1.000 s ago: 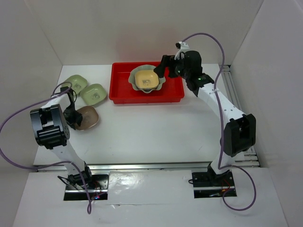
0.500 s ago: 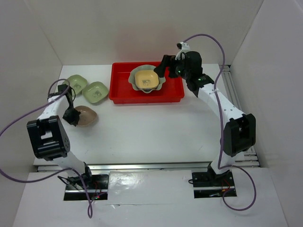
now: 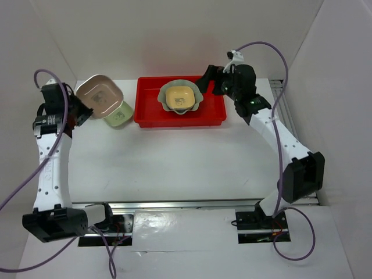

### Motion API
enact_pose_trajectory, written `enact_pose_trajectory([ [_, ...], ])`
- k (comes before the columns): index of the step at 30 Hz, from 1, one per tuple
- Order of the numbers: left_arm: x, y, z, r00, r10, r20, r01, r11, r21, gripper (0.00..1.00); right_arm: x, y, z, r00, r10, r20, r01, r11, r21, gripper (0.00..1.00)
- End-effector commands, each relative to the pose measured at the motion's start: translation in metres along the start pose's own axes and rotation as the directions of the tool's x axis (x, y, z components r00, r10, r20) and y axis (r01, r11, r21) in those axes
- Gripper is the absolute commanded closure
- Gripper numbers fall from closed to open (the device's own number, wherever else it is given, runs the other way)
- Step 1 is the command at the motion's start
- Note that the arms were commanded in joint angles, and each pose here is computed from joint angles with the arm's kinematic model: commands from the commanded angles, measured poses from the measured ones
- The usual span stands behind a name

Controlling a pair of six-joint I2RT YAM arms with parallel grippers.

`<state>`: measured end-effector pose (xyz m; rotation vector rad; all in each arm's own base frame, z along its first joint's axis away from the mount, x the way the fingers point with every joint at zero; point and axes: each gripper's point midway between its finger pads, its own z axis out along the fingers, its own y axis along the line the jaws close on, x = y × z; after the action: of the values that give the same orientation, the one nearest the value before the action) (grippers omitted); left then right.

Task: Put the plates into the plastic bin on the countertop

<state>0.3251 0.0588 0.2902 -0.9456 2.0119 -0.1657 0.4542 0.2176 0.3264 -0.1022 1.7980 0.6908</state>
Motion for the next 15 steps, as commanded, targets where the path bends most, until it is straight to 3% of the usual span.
enact_pose_trajectory([
  [1,0.010,-0.071,0.025,0.993,0.096,-0.075,-0.073,0.959,0.272,1.00,-0.070,0.012,-0.047,0.976,-0.007,0.217,0.002,1.000,0.023,0.00],
  [3,0.020,-0.108,0.034,0.986,0.140,-0.089,-0.101,0.932,0.348,1.00,-0.089,0.019,-0.069,0.963,-0.012,0.270,0.004,1.000,0.030,0.00],
  [9,0.058,-0.200,0.091,0.967,0.203,-0.152,-0.131,0.913,0.386,1.00,-0.125,0.017,-0.144,0.909,0.020,0.417,-0.083,0.988,0.132,0.00],
  [11,0.075,-0.211,0.123,0.959,0.185,-0.214,-0.115,0.945,0.306,1.00,-0.121,0.006,-0.156,0.907,0.029,0.421,-0.119,0.975,0.190,0.00],
  [15,0.107,-0.252,0.143,0.945,0.234,-0.227,-0.155,0.936,0.317,1.00,-0.120,0.001,-0.166,0.914,0.026,0.404,-0.132,0.963,0.236,0.00],
])
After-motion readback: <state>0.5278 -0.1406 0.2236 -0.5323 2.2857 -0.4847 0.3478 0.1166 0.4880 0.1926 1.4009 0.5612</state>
